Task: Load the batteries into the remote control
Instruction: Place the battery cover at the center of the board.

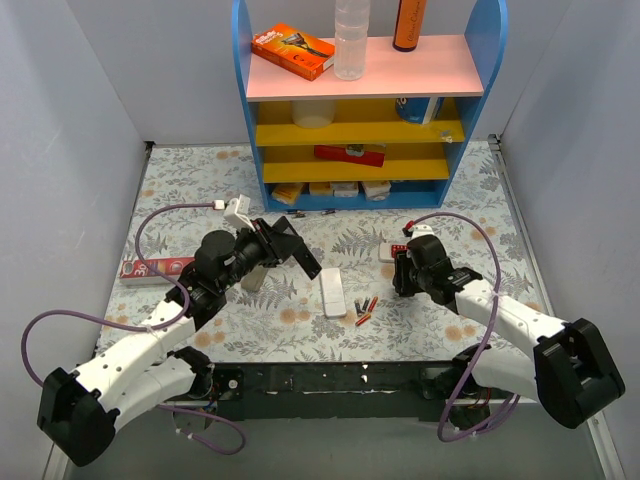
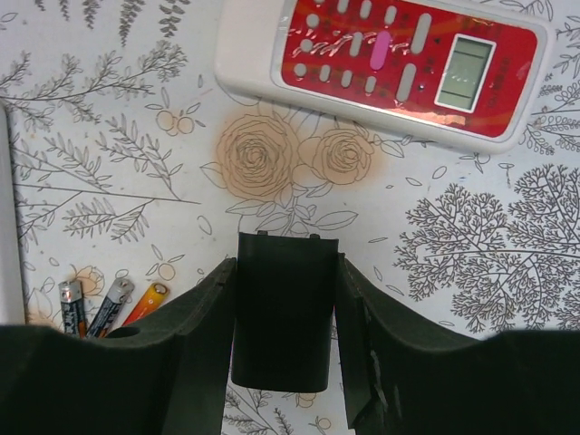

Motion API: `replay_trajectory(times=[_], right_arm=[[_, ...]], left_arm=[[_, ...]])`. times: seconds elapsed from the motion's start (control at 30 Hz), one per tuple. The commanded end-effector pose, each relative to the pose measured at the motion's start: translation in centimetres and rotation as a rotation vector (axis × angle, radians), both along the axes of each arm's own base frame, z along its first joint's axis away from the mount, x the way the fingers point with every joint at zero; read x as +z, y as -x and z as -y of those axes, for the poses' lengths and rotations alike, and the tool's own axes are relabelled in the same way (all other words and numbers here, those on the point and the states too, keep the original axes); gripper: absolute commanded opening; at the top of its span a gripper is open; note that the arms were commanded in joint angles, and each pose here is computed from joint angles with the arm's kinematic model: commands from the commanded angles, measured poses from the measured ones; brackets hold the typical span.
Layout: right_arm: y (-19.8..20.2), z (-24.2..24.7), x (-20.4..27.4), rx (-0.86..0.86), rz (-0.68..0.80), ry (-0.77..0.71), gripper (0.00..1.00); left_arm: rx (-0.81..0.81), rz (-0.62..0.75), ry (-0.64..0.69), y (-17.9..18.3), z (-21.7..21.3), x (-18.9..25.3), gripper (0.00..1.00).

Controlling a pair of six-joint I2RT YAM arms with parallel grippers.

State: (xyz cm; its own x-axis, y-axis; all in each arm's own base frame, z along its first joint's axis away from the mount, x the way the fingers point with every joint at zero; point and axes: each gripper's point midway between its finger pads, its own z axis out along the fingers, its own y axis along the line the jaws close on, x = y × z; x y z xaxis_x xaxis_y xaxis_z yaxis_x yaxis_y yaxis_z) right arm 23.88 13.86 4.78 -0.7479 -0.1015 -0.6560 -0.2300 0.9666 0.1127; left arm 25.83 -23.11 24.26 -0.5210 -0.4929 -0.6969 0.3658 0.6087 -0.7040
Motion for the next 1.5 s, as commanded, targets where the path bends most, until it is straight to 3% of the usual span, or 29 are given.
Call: replay_trajectory(times=[0.0, 0.07, 0.47, 0.53, 0.73, 1.1, 1.47], right_arm=[[-0.1, 0.6, -1.1, -0.058, -0.049, -0.023, 0.34], [0.1, 0.9, -1.8, -0.074, -0.077, -0.019, 0.43], [0.7, 1.5, -3.8, -0.096, -0.123, 0.002, 0.61], [0.6, 1.7, -3.3, -0.099, -0.101, 0.000, 0.71], [0.2, 0.6, 0.2, -0.013, -0.011, -0.055, 0.84], [2.3, -3.3, 4.8, 0.240, 0.049, -0.163, 0.84], [3.6, -4.4, 2.7, 0.109, -0.051, -0.152, 0.52]], left_arm=[[-0.124, -0.005, -0.014, 1.6, 1.3, -0.7, 0.00], [-0.151, -0.025, -0.019, 1.9, 1.6, -1.2, 0.00], [-0.209, -0.020, -0.073, 2.7, 1.9, -1.5, 0.00], [-0.229, -0.018, -0.076, 2.9, 2.1, -1.5, 0.00], [-0.248, 0.000, -0.106, 3.0, 2.0, -1.4, 0.00], [-0.222, 0.044, -0.213, 1.4, 0.5, 0.2, 0.00], [-0.195, 0.071, -0.325, 0.8, -0.9, -1.5, 0.00]])
